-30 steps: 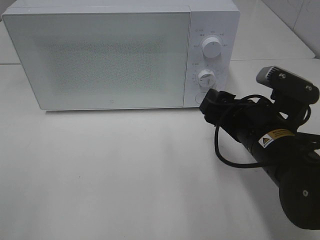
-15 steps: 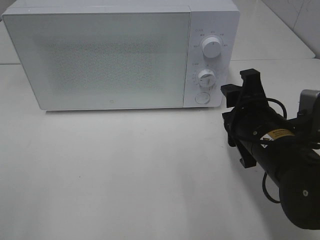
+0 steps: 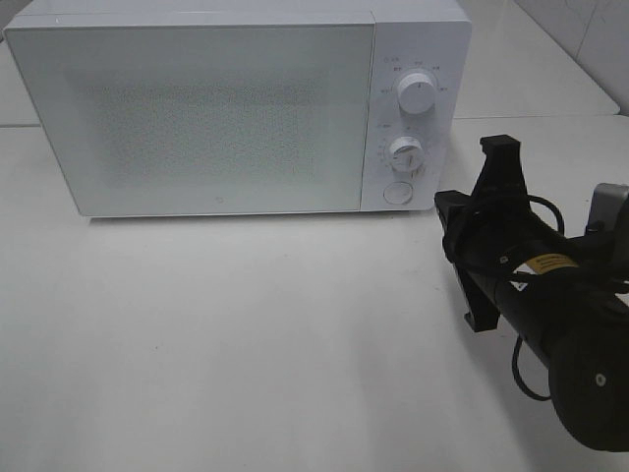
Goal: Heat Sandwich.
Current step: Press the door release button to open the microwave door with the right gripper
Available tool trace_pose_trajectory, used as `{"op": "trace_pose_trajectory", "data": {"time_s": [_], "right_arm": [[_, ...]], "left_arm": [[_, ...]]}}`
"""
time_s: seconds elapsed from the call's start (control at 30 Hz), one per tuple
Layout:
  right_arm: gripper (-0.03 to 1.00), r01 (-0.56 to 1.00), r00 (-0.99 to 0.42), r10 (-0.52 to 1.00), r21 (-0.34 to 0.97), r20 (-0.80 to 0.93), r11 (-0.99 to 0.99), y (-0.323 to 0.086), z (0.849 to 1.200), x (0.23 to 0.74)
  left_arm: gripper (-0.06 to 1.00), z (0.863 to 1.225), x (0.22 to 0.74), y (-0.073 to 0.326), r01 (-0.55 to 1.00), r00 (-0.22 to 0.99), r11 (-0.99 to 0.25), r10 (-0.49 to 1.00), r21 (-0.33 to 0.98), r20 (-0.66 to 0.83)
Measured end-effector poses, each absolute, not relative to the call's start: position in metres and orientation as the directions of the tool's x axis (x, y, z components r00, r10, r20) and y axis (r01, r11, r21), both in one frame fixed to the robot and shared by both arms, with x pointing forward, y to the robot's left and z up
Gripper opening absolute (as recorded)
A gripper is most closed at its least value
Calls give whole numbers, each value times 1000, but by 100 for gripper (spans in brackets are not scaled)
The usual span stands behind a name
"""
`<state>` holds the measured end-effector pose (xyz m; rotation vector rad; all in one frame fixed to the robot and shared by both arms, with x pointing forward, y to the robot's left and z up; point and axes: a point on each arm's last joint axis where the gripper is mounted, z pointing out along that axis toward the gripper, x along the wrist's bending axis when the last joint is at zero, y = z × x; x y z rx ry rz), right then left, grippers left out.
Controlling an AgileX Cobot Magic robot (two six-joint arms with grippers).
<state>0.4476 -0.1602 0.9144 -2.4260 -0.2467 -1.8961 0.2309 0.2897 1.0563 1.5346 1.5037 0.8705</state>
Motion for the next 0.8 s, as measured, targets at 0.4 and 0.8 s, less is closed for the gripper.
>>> {"op": "trace_pose_trajectory", "data": {"time_s": [0.4,0.8], "right_arm": [[1,130,331,50,7,942,-992,-160,896,447],[1,116,365,51,9,930,-993,-146,874,464]], "left_arm": [[97,1056,231,290,446,56,27,997,895,-58],[97,1056,231,290,446,56,27,997,895,-58]]}}
